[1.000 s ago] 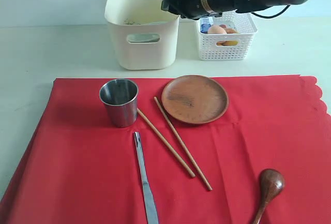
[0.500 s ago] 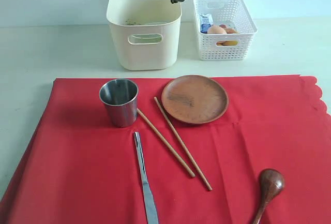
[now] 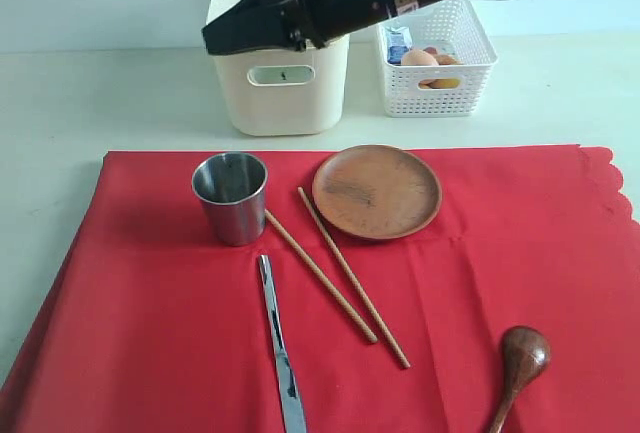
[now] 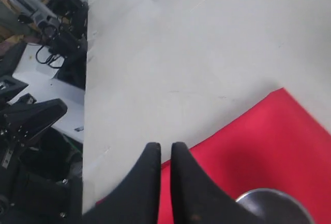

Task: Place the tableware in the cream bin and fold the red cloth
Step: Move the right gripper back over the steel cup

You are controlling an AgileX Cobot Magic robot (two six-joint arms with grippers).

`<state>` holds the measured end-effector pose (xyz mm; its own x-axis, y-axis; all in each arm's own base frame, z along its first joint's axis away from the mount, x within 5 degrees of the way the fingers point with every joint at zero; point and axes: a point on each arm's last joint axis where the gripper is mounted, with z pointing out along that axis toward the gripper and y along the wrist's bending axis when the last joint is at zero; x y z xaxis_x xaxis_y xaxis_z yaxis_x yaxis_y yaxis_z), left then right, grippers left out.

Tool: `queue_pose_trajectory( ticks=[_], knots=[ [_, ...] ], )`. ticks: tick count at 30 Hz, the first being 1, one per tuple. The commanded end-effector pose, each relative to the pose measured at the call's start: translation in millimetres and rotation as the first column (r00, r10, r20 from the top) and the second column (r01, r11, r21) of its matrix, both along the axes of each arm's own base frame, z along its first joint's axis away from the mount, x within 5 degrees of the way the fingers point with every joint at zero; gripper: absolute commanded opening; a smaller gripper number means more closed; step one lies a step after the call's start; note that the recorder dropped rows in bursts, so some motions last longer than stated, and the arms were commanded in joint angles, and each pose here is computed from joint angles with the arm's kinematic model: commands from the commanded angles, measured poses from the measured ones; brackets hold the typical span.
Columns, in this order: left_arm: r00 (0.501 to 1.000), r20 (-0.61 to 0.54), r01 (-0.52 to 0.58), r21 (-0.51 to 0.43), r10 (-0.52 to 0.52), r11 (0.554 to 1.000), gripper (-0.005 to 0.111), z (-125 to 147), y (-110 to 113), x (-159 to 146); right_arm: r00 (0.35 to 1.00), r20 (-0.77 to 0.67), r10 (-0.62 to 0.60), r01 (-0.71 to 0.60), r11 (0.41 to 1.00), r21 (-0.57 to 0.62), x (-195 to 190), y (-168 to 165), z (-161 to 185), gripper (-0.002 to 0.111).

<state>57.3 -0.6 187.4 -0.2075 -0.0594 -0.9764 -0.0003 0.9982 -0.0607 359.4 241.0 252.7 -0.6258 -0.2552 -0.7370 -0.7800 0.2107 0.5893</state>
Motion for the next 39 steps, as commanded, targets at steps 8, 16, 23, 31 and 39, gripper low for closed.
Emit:
queue_pose_trajectory(
  ticks=[8, 16, 23, 31, 39],
  knots=[
    [1.000, 0.000, 0.007, -0.001, -0.007, 1.000, 0.001, 0, 0, 0, 0.993, 0.116, -0.002, 0.014, 0.994, -0.104, -30, 49, -24, 0.014],
    [1.000, 0.000, 0.007, -0.001, -0.007, 1.000, 0.001, 0, 0, 0, 0.888, 0.353, -0.295, 0.374, 0.910, -0.179, 11, -13, -15, 0.034],
    [1.000, 0.000, 0.007, -0.001, -0.007, 1.000, 0.001, 0, 0, 0, 0.774, 0.450, -0.445, 0.596, 0.751, -0.283, 3, -110, -23, 0.044],
    [1.000, 0.000, 0.007, -0.001, -0.007, 1.000, 0.001, 0, 0, 0, 0.570, 0.661, -0.489, 0.822, 0.359, -0.442, -44, -186, -44, 0.043],
    [1.000, 0.000, 0.007, -0.001, -0.007, 1.000, 0.001, 0, 0, 0, 0.819, 0.245, -0.520, 0.573, 0.711, -0.407, -77, -147, -64, 0.032]
  ],
)
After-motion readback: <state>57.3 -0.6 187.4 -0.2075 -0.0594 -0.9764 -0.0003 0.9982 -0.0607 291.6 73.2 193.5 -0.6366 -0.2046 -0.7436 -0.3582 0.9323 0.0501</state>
